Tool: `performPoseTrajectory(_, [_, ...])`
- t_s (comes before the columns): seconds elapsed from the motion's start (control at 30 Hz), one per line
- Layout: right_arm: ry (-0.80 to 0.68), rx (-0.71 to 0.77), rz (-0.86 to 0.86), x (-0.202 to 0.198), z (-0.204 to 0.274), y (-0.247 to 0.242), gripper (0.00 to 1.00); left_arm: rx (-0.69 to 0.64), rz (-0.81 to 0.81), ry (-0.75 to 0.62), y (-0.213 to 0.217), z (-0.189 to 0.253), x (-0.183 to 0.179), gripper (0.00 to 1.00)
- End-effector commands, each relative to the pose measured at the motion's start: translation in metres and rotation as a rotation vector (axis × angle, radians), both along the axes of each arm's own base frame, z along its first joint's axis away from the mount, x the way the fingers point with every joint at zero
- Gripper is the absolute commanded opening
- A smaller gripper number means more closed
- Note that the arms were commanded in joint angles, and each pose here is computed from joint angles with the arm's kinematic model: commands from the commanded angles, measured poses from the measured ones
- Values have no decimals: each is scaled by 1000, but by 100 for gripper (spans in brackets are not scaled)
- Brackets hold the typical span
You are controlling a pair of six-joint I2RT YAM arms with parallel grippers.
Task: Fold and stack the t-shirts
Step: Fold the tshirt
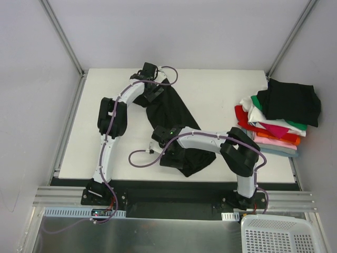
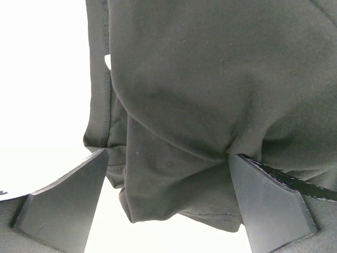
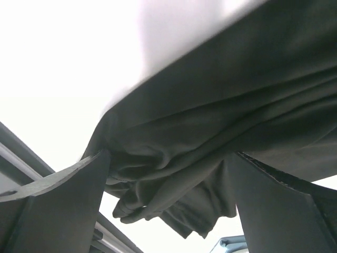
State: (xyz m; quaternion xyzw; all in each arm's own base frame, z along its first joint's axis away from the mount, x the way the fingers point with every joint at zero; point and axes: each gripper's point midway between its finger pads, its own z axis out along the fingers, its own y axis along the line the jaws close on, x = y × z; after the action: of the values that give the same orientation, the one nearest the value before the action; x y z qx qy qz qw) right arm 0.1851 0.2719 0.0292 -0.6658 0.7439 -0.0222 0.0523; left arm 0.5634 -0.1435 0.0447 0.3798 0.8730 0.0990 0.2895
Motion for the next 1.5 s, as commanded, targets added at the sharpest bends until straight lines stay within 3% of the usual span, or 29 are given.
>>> performPoseTrajectory(0.0, [-2, 20, 28, -6, 7, 20, 96, 34, -27, -21, -10, -1, 8, 99])
performPoseTrajectory(0.5, [-10, 44, 111, -19, 12, 56, 96, 120, -103, -172, -19, 13, 50, 99])
performPoseTrajectory(0.83, [-20, 64, 140, -15, 13, 73, 96, 124, -215, -271, -58, 14, 72, 99])
performPoseTrajectory(1.47, [-7, 89, 183, -20, 6, 93, 96, 169, -323, -330, -91, -2, 78, 99])
